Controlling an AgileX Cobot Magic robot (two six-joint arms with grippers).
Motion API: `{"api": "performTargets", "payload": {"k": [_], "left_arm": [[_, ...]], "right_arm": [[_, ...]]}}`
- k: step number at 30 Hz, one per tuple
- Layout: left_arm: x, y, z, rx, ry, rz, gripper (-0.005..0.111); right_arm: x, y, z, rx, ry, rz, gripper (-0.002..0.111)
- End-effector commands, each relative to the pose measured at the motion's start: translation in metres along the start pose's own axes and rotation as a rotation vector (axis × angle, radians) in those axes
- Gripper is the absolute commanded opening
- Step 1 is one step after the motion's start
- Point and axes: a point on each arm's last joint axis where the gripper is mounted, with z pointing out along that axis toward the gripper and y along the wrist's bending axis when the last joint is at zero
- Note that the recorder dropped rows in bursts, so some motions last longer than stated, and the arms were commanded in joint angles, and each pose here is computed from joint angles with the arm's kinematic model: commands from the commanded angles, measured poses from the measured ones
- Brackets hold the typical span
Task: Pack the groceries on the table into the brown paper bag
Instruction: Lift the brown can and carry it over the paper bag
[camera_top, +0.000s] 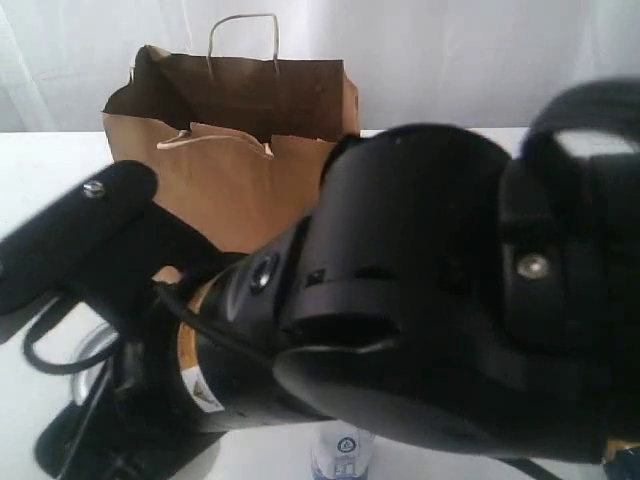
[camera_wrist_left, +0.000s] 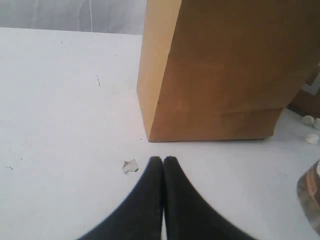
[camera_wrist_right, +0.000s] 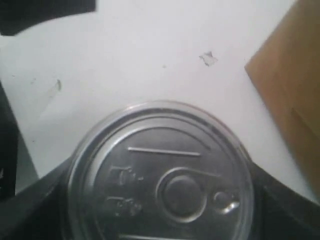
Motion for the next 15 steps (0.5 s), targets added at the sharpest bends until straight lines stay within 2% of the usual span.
{"api": "performTargets", "payload": {"k": [1,6,10,15], "left_arm": [[0.000,0.000,0.000,0.002,-0.008,-0.009,0.000],[0.000,0.000,0.000,0.002,-0.008,-0.009,0.000],[0.000,0.000,0.000,0.002,-0.008,-0.009,0.000],[0.000,0.000,0.000,0.002,-0.008,-0.009,0.000]], "right_arm": [[-0.031,0.008,-0.030,-0.028,-0.160,-0.102,0.009],[-0.067,0.000,-0.060,0.054,-0.298,-0.173,0.009],[-0.095,-0.012,-0.090,0.191,-0.423,-0.260,0.009],[-0.113,-0.028,-0.118,0.349,-0.484,-0.285,0.009]]}}
